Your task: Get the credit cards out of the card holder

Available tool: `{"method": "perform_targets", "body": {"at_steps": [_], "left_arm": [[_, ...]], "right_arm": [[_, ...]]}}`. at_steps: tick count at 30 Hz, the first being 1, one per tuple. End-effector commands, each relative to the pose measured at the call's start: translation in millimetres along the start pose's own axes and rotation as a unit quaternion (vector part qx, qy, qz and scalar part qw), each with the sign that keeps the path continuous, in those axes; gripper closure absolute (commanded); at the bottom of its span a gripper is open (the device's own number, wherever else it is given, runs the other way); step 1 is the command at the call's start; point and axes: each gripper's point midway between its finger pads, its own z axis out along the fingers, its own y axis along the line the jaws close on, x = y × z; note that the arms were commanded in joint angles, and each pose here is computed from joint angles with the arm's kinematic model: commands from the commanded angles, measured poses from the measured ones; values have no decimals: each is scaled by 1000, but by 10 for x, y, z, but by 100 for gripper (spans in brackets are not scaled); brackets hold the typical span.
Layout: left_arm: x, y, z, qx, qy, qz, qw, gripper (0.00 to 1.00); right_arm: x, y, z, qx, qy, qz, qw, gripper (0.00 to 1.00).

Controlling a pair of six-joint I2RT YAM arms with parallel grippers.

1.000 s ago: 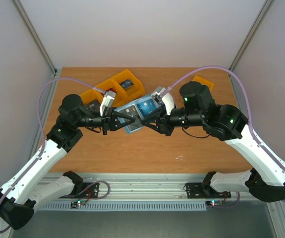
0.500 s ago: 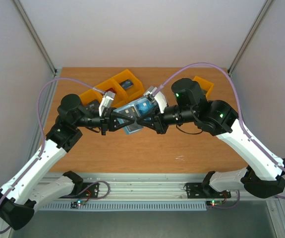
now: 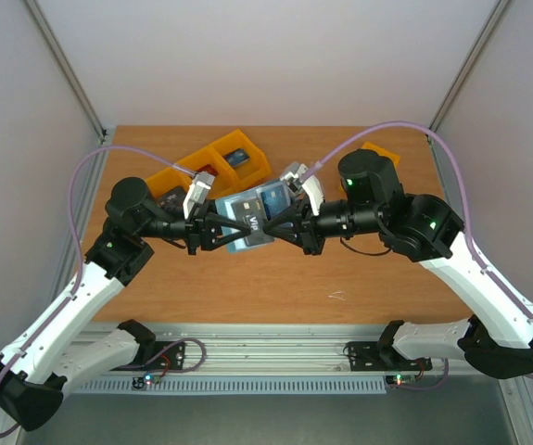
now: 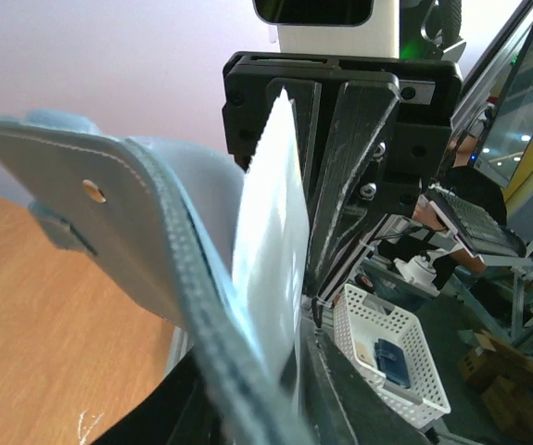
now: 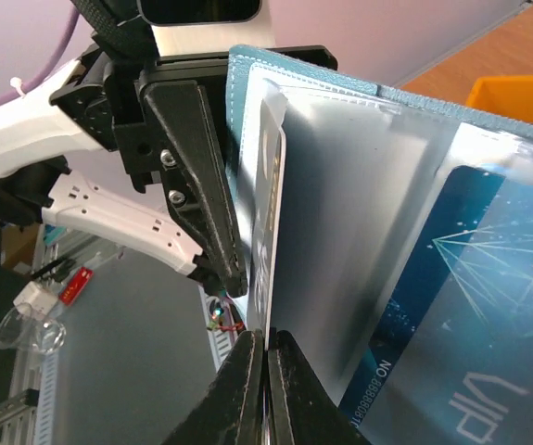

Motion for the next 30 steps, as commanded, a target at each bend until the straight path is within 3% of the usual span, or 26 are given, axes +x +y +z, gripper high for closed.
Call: {"method": "perform_targets", "body": {"at_steps": [1, 4, 11, 18, 24, 30], "left_arm": [[-59, -182, -24, 25, -7, 36, 999, 80], [-66, -191, -26, 26, -8, 40, 999, 99], [-49, -206, -31, 29, -6, 44, 999, 100], [-51, -220, -31, 33, -7, 48, 998, 100], [-47, -223, -32, 34, -5, 50, 998, 100], [-47, -219, -30, 34, -6, 51, 998, 100]], "right_arm": [[-31, -22, -73, 11, -9, -13, 1000, 99], [-28, -21, -68, 10, -7, -12, 1000, 99], [-50, -173, -187, 53, -25, -4, 998, 89], [-60, -211, -44, 40, -12, 17, 999, 85], [-68, -306, 22, 55, -10, 23, 998, 87], [-67, -235, 135, 19, 1, 28, 999, 90]]}}
